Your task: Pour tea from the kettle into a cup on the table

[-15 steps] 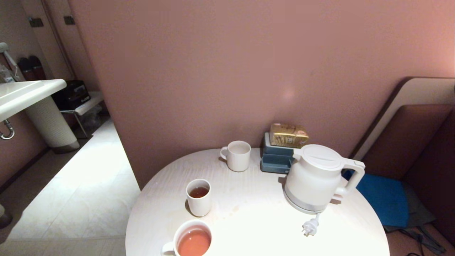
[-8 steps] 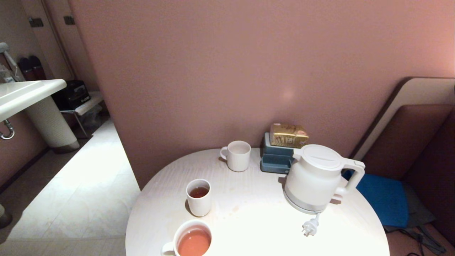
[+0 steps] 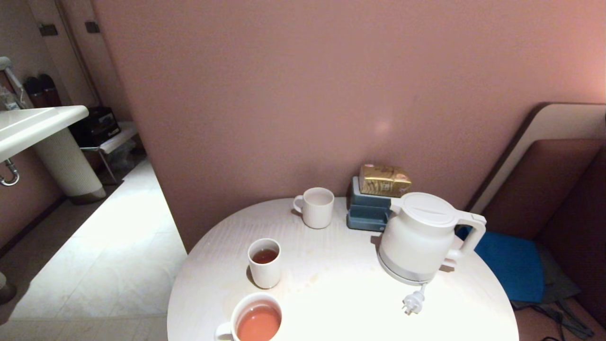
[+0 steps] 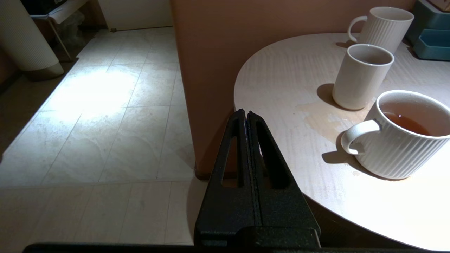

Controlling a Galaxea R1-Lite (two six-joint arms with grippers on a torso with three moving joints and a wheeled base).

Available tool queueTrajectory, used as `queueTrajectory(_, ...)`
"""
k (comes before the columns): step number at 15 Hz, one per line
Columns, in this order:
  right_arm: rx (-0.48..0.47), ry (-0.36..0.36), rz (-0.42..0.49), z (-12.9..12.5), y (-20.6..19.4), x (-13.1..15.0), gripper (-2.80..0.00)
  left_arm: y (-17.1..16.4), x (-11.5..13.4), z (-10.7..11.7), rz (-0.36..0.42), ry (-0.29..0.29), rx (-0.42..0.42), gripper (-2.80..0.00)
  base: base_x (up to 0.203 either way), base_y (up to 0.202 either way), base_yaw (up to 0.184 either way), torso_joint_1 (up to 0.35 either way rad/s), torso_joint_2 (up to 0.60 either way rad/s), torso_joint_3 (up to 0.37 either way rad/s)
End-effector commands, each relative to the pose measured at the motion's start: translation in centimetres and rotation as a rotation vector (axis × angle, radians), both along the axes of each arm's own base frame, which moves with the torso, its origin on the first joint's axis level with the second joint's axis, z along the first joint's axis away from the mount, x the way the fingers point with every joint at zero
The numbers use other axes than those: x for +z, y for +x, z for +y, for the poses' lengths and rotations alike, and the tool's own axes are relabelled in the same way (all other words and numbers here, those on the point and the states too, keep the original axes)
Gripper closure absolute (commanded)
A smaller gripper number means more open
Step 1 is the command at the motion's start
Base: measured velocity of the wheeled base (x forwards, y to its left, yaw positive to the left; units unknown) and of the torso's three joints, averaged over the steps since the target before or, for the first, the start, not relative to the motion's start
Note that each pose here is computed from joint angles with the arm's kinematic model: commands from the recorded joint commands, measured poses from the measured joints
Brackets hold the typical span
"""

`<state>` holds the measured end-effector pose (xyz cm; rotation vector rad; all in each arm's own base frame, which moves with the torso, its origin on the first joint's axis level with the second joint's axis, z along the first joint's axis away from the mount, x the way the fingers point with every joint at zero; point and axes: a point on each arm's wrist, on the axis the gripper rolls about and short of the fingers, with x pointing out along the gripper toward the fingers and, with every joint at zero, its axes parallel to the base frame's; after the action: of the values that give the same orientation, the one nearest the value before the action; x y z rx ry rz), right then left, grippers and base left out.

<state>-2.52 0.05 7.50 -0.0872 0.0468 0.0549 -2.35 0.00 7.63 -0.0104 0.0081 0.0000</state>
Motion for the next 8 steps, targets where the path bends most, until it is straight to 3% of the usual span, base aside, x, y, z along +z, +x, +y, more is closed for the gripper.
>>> queueTrajectory(1, 0.001, -0.001, 0.001, 0.00, 0.01, 0.00, 0.00, 0.01, 0.00, 0.00, 0.001, 0.000, 0.000, 0.00, 0.000, 0.000, 0.000, 0.000, 0.00, 0.000)
queueTrajectory(8, 0.003, -0.007, 0.001, 0.00, 0.01, 0.00, 0.00, 0.01, 0.00, 0.00, 0.001, 0.000, 0.000, 0.00, 0.000, 0.000, 0.000, 0.000, 0.00, 0.000)
